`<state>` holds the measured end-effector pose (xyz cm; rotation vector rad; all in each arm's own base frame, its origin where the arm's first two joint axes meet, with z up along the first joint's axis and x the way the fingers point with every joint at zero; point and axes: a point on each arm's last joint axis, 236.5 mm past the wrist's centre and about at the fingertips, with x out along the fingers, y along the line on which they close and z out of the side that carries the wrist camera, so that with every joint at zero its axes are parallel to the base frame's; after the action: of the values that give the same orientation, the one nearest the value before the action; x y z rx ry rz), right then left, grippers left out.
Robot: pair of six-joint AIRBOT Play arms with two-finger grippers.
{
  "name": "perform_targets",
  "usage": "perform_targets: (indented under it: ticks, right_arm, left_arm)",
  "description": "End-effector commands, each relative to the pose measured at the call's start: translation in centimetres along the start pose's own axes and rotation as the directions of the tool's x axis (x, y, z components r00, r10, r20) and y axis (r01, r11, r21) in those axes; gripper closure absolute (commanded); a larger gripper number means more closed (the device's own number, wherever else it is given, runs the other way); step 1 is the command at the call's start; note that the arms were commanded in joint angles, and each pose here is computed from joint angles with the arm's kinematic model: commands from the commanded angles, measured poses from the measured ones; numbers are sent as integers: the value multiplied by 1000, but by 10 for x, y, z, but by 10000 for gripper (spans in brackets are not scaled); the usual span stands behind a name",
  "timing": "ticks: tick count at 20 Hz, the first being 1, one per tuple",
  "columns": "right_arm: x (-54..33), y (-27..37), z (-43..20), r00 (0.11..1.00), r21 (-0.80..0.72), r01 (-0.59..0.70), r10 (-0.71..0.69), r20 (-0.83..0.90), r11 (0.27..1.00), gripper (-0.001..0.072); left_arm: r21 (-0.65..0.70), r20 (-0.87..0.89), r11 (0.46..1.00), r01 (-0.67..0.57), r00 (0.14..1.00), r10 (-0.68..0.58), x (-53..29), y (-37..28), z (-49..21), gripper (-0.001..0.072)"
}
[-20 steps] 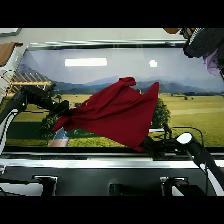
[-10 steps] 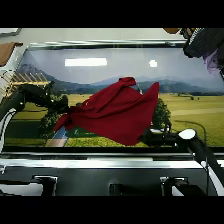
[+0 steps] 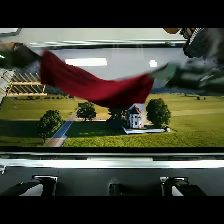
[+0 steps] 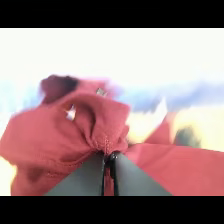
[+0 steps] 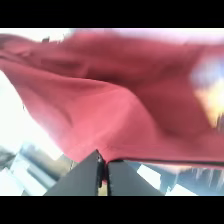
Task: Fold the clothes and pants, and hang the long-sleeved shirts on hangers.
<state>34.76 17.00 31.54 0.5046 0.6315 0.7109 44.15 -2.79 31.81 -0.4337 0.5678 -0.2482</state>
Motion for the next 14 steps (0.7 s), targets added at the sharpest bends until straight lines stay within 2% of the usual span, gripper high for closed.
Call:
perform_targets:
  ticks: [1,3,5,8,11,14]
  right_arm:
    - [-98,91,59,969,-257,109,-44,245,960,678]
    - [-156,125,73,909,-324,227,-81,408,919,678]
    - [-205,145,79,832,-317,319,-104,545,893,678]
    - [-239,158,78,766,-282,356,-105,635,891,678]
    - [-224,144,85,783,-258,351,-132,607,900,678]
    - [-170,91,105,837,-162,340,-219,502,927,677]
  left_arm:
    - [87,319,996,-2,947,-26,-124,-68,56,688]
    - [85,426,995,-54,905,13,-179,-81,57,688]
    - [55,508,994,-97,860,55,-222,-85,55,688]
    - [33,554,991,-128,828,88,-250,-86,50,689]
    - [2,413,987,-161,899,146,-214,-64,31,689]
    - [14,127,986,-167,978,163,-132,-34,1,689]
